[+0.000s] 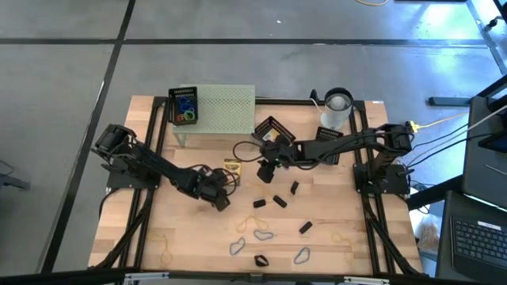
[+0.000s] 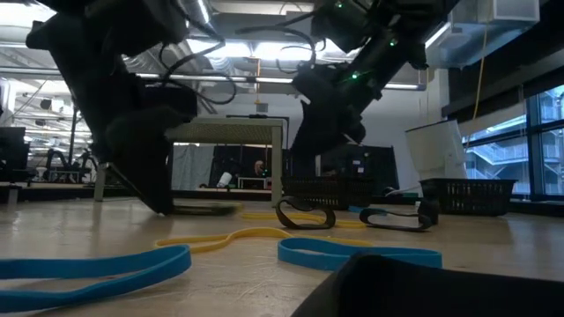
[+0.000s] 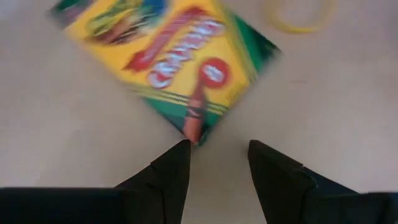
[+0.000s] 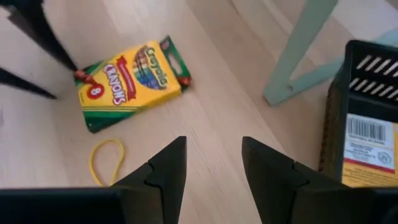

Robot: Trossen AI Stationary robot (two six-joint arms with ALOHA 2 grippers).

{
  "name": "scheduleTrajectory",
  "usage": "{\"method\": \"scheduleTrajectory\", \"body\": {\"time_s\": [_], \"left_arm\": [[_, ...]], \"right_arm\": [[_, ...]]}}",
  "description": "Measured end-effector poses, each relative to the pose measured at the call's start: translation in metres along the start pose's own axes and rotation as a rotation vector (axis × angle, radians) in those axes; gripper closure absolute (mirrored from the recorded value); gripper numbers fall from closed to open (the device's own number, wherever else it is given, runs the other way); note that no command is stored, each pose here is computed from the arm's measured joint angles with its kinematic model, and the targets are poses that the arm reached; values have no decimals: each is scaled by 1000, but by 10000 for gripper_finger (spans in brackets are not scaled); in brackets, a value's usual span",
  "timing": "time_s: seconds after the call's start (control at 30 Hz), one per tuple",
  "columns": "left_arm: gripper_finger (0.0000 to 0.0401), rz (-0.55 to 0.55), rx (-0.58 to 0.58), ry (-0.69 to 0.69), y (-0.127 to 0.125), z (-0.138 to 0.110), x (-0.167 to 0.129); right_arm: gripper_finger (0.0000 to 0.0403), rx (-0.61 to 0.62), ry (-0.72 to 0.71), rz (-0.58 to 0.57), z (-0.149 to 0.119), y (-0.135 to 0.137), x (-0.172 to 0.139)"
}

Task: Pick & Place Office Desk Supplies
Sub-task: Put the yellow crayon box into the left black bin

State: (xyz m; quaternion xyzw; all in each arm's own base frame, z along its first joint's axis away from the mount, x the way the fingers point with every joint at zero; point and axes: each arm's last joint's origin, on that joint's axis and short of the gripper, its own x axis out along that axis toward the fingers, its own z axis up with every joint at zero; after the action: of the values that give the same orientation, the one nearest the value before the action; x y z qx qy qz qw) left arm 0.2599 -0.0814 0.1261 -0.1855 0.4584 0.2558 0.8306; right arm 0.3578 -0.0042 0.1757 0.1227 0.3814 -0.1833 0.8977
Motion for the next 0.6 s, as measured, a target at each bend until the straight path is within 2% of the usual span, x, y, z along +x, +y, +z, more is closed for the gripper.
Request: {"method": "scheduleTrajectory", "body": {"time_s": [0.2,0.37,0.47,0.6], "left_arm": [[248,-13,53,9,-5,7,-7],[252,6,123,-2,-11,16,-16],[251,78,146,9,-6,16,-19],[253,214,111,10,5,11,-20]], "right_arm": [[245,65,-45,18,4,1,0],[223,85,-98,78,10,5,2],[203,107,-110,98,10,7,7],[186,136,-92,90,4,7,20]]}}
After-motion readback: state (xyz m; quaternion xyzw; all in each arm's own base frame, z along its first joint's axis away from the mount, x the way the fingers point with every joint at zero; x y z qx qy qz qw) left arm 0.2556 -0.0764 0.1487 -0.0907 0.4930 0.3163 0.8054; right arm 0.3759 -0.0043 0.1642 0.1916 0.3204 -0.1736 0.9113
